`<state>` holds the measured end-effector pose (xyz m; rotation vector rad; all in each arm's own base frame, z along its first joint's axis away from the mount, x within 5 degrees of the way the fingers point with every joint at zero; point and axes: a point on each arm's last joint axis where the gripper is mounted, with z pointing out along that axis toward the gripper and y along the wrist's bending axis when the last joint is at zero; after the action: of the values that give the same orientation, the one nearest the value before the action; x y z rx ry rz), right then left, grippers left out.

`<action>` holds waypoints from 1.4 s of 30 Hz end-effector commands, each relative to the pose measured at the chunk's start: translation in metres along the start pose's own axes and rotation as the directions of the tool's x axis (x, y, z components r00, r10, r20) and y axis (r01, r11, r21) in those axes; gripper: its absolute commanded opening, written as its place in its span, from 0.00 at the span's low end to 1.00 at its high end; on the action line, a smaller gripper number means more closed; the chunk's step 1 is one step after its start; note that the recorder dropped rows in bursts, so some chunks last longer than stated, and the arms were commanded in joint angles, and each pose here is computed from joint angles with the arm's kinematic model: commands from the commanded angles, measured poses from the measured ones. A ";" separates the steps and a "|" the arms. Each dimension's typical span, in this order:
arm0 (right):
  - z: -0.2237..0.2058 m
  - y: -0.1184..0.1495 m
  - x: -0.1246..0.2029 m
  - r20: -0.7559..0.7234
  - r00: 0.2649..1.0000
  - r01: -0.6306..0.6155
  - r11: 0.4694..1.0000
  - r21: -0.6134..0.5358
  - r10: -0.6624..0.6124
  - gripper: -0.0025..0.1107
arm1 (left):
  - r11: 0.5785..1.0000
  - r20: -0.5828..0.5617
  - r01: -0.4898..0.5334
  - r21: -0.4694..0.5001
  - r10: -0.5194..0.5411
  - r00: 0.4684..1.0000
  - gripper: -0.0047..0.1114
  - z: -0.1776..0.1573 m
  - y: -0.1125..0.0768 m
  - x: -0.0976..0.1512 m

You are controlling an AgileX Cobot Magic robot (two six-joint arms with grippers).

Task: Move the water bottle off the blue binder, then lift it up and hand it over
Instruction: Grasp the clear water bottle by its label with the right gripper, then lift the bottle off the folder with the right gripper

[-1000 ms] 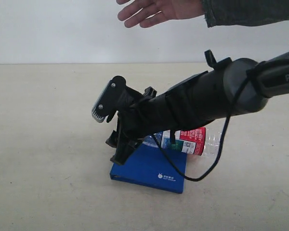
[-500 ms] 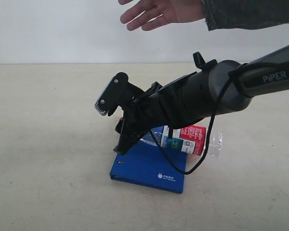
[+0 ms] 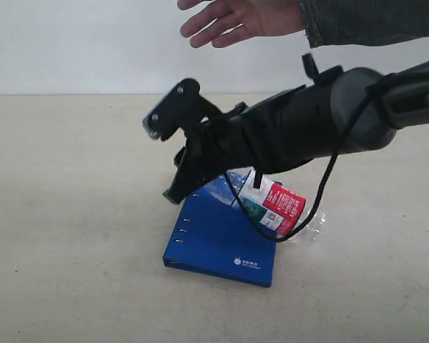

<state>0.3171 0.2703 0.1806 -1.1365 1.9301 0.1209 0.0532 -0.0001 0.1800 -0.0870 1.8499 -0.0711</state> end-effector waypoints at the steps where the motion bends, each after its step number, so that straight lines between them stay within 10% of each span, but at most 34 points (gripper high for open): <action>1: -0.044 -0.022 -0.028 0.094 0.991 -0.103 0.988 0.118 0.093 0.02 | 1.000 0.013 -0.007 0.003 0.007 1.000 0.08 0.000 0.000 -0.001; 18: -0.128 -0.021 0.050 -0.073 0.987 -0.110 0.936 0.334 0.142 0.02 | 1.000 0.013 -0.007 0.003 0.007 1.000 0.08 0.000 0.000 -0.001; 42: -0.202 -0.042 0.044 0.068 0.975 -0.217 0.838 0.500 0.212 0.02 | 1.000 0.013 -0.007 0.003 0.007 1.000 0.08 0.000 0.000 -0.001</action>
<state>0.2141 0.1259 0.2874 -0.5732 1.9074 -0.2097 0.0532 -0.0001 0.1800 -0.0870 1.8499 -0.0711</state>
